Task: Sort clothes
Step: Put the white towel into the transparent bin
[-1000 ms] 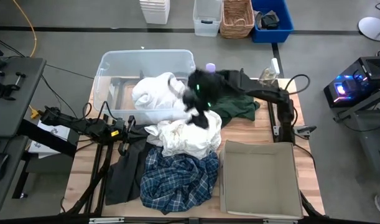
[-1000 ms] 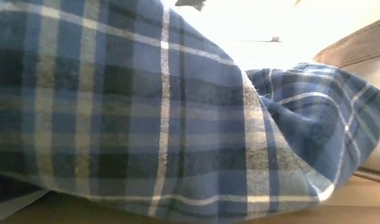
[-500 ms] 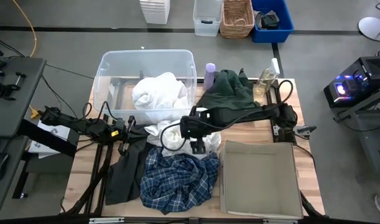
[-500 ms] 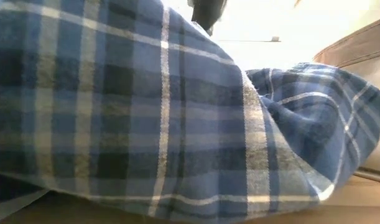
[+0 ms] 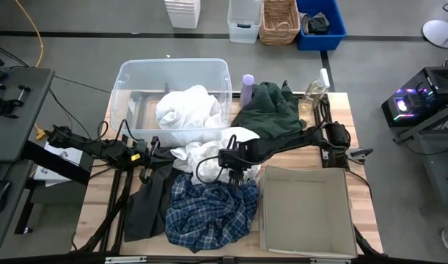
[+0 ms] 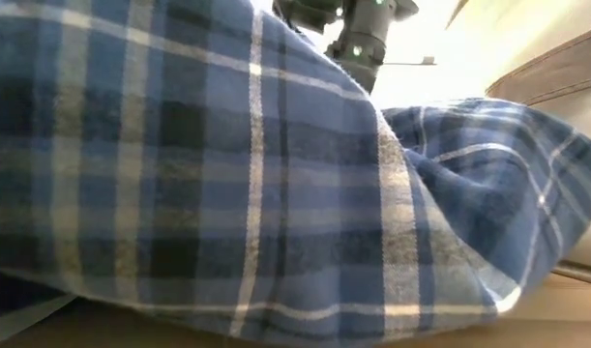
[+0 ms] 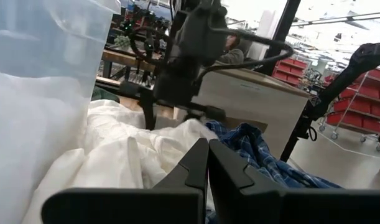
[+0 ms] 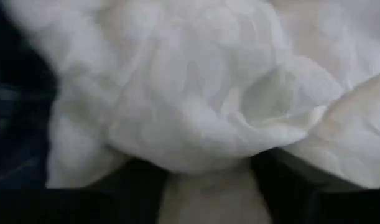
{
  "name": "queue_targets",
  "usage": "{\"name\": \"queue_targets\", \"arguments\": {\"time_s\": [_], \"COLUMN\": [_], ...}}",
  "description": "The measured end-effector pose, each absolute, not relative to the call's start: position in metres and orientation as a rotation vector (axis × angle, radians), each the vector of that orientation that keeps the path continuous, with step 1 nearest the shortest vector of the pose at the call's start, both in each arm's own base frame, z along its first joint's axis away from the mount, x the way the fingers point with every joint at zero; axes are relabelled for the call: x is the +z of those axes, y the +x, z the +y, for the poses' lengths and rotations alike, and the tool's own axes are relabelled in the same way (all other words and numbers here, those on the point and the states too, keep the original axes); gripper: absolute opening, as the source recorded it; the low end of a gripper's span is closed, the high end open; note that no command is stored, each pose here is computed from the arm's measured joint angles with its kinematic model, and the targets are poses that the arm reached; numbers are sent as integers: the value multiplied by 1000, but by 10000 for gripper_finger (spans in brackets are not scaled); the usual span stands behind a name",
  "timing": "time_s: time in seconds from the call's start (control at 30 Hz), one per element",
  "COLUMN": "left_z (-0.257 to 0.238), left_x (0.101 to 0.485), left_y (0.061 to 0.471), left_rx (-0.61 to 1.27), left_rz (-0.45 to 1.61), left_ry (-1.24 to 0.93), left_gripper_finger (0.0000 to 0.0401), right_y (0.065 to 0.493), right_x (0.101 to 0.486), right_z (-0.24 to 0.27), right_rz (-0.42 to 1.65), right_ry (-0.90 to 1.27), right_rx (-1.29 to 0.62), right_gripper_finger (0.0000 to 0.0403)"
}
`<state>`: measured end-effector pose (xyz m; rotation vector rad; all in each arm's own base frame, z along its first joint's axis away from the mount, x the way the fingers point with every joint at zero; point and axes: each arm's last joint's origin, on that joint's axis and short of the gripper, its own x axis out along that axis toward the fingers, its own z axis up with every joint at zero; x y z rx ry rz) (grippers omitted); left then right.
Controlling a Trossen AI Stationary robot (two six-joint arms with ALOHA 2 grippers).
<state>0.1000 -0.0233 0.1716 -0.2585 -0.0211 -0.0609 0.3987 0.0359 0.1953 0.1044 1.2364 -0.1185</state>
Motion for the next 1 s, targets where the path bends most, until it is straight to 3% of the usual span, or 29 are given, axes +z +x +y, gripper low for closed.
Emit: {"name": "queue_targets", "arguments": {"time_s": [0.07,0.13,0.37,0.5,0.63,0.83,1.0], "left_z": [-23,-23,-23,-23,-23,-23,-23], "left_x": [172,172,172,172,172,172,172], "left_y": [100,100,100,100,100,100,100], "left_rx": [-61,-61,-61,-62,-61,-61,-61], "left_rz": [-21,-21,-21,-21,-21,-21,-21], "left_ry": [-258,-258,-258,-258,-258,-258,-258], "left_gripper_finger": [1,1,1,1,1,1,1], "right_y": [398,397,365,329,300,298,322], "right_x": [199,214,361,460,537,593,603], "right_z": [36,36,35,26,7,-20,-53], "right_rz": [1236,1215,938,581,186,-316,-650], "right_ry": [114,109,70,16,-60,-213,-232], "right_rx": [-121,-74,108,210,173,65,-61], "right_gripper_finger": [78,26,9,6,5,5,5]}}
